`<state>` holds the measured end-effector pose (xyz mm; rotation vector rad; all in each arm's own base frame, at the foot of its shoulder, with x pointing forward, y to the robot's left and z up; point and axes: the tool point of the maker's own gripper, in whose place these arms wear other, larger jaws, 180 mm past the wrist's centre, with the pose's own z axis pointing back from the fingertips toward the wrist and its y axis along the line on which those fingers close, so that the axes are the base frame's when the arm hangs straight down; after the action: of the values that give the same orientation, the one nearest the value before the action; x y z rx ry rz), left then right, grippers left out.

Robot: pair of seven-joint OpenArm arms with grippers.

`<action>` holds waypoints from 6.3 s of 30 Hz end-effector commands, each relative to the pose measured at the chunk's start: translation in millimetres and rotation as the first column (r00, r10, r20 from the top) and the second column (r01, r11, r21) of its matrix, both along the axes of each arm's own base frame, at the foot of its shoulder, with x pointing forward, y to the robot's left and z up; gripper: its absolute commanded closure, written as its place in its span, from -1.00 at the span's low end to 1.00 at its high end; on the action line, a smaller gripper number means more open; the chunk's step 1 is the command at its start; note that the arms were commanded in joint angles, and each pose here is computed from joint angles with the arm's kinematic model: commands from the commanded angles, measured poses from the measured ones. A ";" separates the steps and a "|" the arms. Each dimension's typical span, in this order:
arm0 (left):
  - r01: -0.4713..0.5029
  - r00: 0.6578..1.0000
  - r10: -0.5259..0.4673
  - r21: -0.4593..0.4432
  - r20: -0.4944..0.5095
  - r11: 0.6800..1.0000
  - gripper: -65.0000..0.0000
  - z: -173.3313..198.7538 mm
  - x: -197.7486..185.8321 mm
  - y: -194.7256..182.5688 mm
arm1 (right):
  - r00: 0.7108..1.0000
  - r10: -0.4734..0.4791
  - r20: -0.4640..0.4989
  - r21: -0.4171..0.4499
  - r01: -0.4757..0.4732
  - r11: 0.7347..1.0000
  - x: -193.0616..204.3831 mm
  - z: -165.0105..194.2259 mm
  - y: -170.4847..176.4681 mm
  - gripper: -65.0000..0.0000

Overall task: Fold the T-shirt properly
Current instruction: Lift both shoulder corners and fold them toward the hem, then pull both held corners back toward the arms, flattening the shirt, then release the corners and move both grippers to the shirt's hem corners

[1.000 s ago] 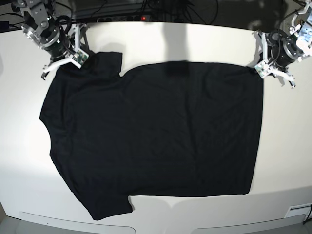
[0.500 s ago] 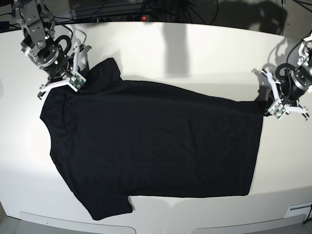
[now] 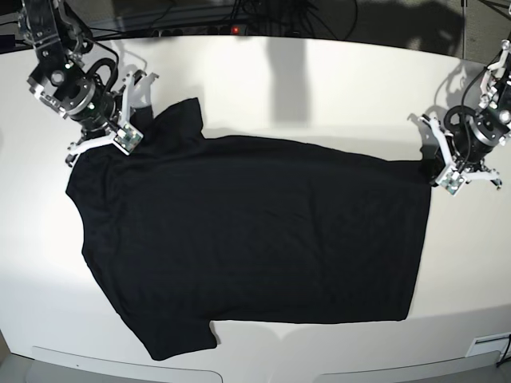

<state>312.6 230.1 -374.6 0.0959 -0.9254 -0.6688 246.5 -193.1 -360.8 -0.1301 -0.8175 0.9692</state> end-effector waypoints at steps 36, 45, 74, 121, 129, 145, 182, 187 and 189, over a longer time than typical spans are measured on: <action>-0.145 0.986 0.148 -0.036 0.078 0.989 1.00 -7.7 61.5 23.1 | 0.943 -0.310 0.122 0.251 0.273 0.929 135.7 41.1 -76.8 1.00; -0.136 0.982 0.143 -0.062 0.120 0.989 1.00 4.9 78.6 19.2 | 0.962 -0.268 0.057 0.205 0.251 0.946 159.7 19.9 -63.9 1.00; -0.185 0.965 0.183 -0.008 0.187 0.983 0.27 7.6 87.5 17.1 | 0.974 -0.226 0.024 0.126 0.222 0.967 191.4 20.8 -58.0 0.11; -0.365 0.931 0.339 -0.374 -0.136 0.853 1.00 -60.5 64.5 -35.6 | 0.861 -0.474 -0.183 0.208 0.505 0.837 113.1 -41.3 -90.3 1.00; -0.390 0.917 0.338 -0.313 -0.211 0.866 1.00 -76.7 49.0 -30.9 | 0.833 -0.502 -0.233 0.148 0.541 0.828 92.9 -65.9 -106.9 1.00; -0.384 0.886 0.308 -0.176 -0.346 0.906 1.00 -133.2 -77.3 -8.5 | 0.816 -0.433 -0.382 0.093 0.500 0.861 -38.1 -103.6 -104.1 1.00; -0.273 0.959 0.284 -0.283 0.000 0.920 1.00 33.4 -105.5 18.0 | 0.842 -0.474 -0.257 0.343 0.538 0.770 -113.8 0.0 -51.0 1.00; -0.250 0.949 0.291 -0.281 0.118 0.927 1.00 67.8 -79.2 28.6 | 0.864 -0.477 -0.163 0.366 0.502 0.784 -89.1 24.2 -53.5 1.00; -0.239 0.943 0.293 -0.293 0.158 0.926 1.00 77.2 -64.4 29.5 | 0.864 -0.486 -0.134 0.382 0.497 0.779 -75.8 29.6 -55.0 1.00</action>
<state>243.3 258.5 -309.8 0.0385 -1.1233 -0.2623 164.2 -249.4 -342.9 0.0282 -0.8358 0.2786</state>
